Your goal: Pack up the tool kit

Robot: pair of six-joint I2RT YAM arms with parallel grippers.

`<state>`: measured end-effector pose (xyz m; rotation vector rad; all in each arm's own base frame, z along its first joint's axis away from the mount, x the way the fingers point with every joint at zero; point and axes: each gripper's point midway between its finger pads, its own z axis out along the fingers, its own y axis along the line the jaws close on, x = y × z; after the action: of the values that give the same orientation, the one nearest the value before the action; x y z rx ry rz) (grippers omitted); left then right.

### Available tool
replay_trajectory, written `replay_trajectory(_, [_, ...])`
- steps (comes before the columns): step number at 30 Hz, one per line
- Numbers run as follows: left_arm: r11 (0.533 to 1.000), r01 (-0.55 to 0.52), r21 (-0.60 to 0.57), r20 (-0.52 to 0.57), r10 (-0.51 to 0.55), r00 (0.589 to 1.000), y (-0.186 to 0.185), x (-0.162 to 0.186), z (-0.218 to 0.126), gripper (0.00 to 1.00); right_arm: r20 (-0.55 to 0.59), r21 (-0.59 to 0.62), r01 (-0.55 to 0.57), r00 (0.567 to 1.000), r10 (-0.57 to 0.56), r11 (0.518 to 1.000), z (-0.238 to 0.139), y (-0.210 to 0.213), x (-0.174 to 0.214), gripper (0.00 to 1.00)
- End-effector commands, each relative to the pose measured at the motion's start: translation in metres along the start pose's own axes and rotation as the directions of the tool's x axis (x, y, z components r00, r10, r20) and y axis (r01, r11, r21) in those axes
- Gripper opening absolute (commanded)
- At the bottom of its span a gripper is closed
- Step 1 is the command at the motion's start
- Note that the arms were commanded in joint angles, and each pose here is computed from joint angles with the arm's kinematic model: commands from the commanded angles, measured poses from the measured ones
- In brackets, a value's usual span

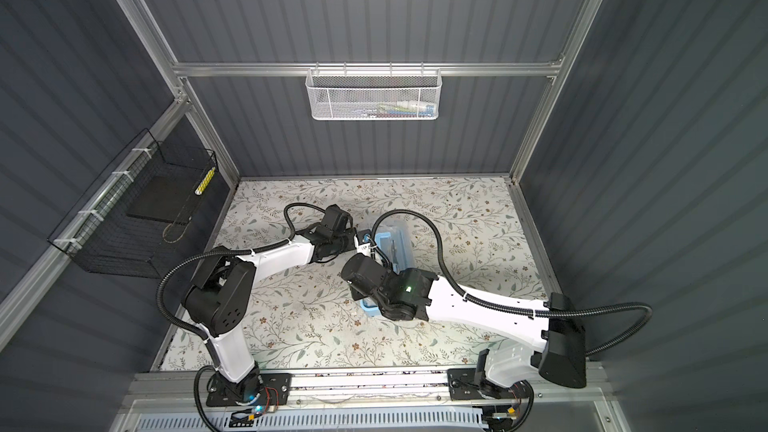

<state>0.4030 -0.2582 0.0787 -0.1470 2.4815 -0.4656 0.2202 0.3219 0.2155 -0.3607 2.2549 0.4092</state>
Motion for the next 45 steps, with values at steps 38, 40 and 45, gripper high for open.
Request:
replay_trajectory(38, [0.996,-0.065,0.058,0.219,0.051,0.974,0.028,-0.004,-0.123,1.0,0.068,-0.134,-0.105,0.991,0.115,0.985,-0.016,-0.042,-0.005,0.45])
replay_trajectory(40, [0.992,-0.092,0.089,0.288,0.062,0.956,0.032,-0.002,-0.137,1.0,0.139,-0.09,-0.115,0.982,0.127,0.989,-0.022,-0.056,-0.012,0.53])
replay_trajectory(45, [0.948,-0.255,0.192,0.42,0.155,0.894,0.018,-0.003,-0.167,1.0,0.215,-0.059,-0.007,0.976,0.02,0.998,-0.021,-0.062,-0.018,0.71])
